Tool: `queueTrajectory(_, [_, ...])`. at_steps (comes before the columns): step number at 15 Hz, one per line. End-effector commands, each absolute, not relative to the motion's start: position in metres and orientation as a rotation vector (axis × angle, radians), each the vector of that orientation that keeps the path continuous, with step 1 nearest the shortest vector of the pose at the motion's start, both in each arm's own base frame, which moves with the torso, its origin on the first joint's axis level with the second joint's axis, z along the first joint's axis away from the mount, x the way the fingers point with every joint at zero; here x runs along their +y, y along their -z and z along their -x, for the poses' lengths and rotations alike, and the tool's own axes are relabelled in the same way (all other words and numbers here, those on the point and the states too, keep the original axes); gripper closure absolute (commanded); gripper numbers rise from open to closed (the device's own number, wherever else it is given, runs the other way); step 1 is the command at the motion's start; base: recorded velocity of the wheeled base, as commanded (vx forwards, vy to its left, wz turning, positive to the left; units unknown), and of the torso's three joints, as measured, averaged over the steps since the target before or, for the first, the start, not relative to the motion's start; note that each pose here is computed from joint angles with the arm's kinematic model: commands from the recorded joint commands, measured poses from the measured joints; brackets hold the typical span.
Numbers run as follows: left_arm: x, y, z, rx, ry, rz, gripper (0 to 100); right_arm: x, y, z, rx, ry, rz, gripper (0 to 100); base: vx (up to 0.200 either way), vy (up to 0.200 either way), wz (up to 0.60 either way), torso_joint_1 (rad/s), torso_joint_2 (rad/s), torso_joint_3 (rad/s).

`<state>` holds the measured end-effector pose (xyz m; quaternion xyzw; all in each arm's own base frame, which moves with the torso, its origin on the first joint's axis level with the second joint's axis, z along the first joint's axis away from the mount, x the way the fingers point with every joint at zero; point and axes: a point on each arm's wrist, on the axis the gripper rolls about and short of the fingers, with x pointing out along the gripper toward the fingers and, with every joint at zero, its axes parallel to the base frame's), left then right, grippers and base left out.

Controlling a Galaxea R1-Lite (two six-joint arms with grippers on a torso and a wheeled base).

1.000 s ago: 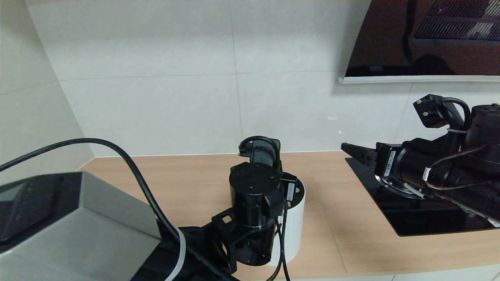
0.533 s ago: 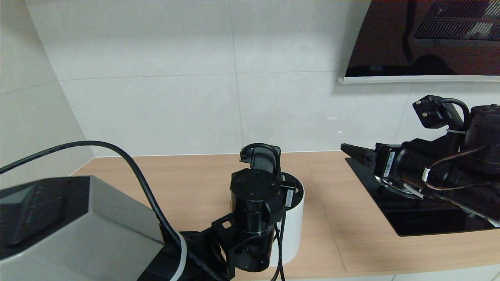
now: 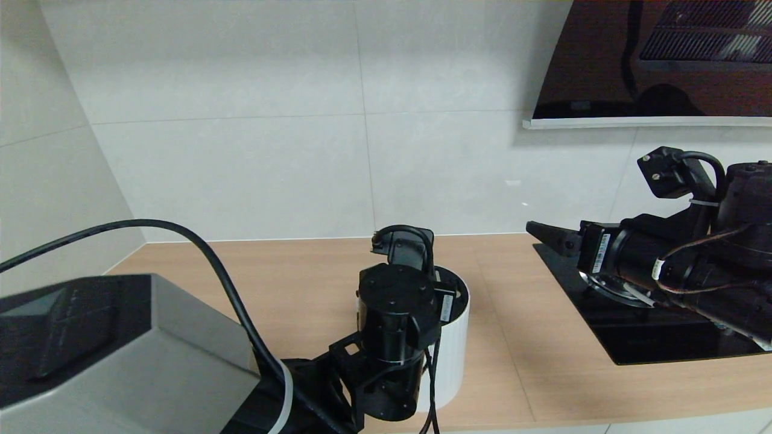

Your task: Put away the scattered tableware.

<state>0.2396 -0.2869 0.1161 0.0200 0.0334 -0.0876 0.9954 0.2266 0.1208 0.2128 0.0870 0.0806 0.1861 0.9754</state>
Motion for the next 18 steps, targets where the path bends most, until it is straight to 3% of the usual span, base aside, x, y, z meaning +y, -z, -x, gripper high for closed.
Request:
queueTrajectory(1, [-0.288,-0.113,-0.240,0.074,0.175,-0.047,100,0.121,-0.213,-0.227,0.162,-0.376,-0.175,0,0.000,0.000,0.00,0.000,0.00,0.000])
queueTrajectory(7, [-0.288,-0.108,-0.240,0.084,0.175,-0.056,100,0.121,-0.213,-0.227,0.162,-0.374,-0.175,0,0.000,0.000,0.00,0.000,0.00,0.000])
queueTrajectory(8, [-0.288,-0.107,-0.241,0.085,0.175,-0.057,0,0.121,-0.213,-0.227,0.162,-0.374,-0.175,0,0.000,0.000,0.00,0.000,0.00,0.000])
queueTrajectory(16, [-0.287,-0.112,-0.240,0.077,0.175,-0.048,0,0.121,-0.213,-0.227,0.162,-0.374,-0.175,0,0.000,0.000,0.00,0.000,0.00,0.000])
queueTrajectory(18, [-0.281,-0.127,-0.237,0.052,0.169,-0.021,0,0.121,-0.213,-0.226,0.161,-0.374,-0.176,0,0.000,0.000,0.00,0.000,0.00,0.000])
